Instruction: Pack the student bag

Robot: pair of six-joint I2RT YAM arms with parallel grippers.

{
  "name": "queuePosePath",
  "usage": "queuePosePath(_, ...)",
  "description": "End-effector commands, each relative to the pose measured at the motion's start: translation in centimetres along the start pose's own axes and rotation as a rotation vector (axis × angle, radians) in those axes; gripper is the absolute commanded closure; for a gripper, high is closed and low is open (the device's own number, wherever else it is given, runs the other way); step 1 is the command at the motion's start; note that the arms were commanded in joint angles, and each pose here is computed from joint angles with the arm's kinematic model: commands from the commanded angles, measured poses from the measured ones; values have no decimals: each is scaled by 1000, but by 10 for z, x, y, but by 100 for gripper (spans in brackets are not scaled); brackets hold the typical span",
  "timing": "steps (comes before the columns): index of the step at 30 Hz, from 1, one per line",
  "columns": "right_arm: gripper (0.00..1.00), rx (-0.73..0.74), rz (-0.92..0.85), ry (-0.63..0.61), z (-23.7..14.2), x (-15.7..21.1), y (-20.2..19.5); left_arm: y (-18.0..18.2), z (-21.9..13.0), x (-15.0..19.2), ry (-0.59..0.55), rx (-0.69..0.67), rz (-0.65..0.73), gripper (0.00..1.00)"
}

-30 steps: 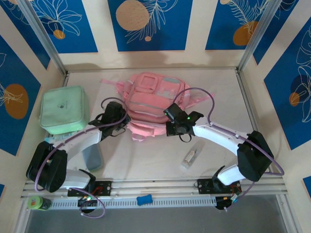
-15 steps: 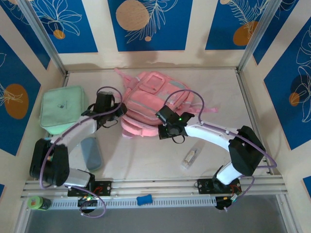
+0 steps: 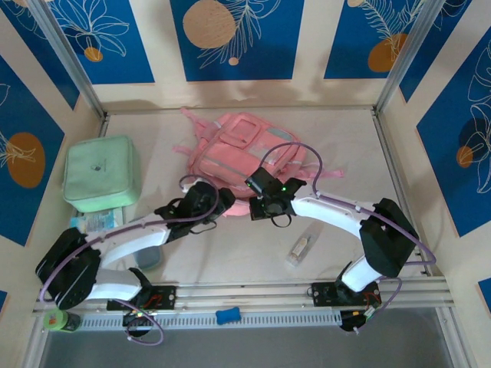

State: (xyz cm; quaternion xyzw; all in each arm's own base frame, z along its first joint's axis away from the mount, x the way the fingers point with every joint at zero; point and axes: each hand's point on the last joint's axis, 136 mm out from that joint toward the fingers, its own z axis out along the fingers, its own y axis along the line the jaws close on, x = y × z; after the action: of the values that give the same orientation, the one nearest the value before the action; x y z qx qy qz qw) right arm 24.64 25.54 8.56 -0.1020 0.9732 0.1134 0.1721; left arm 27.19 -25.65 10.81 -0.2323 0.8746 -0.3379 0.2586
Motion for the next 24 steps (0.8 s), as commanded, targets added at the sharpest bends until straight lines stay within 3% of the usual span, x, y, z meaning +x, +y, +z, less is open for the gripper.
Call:
queuePosePath(1, 100, -8, -4, 23, 4, 8, 2, -29, 14, -6, -73, 74, -149, 30)
queuePosePath(3, 100, -22, -9, 7, 5, 3, 5, -32, 29, -2, -68, 55, -140, 32)
queuePosePath(5, 100, -23, -6, 2, 8, -1, 5, -19, 40, 0, -66, -50, -128, 34)
queuePosePath(12, 100, 4, -25, -6, 9, -8, 4, -3, 54, -3, -81, -103, -91, 68)
queuePosePath(14, 100, 49, -43, -17, 10, -8, -4, 3, 49, -7, -94, -124, -67, 87)
queuePosePath(16, 100, 109, -38, -14, 11, -7, -17, 8, 44, -13, -98, -132, -38, 98)
queuePosePath(24, 100, 213, 13, 28, 2, 11, -51, 28, 18, -36, -59, -120, 78, 100)
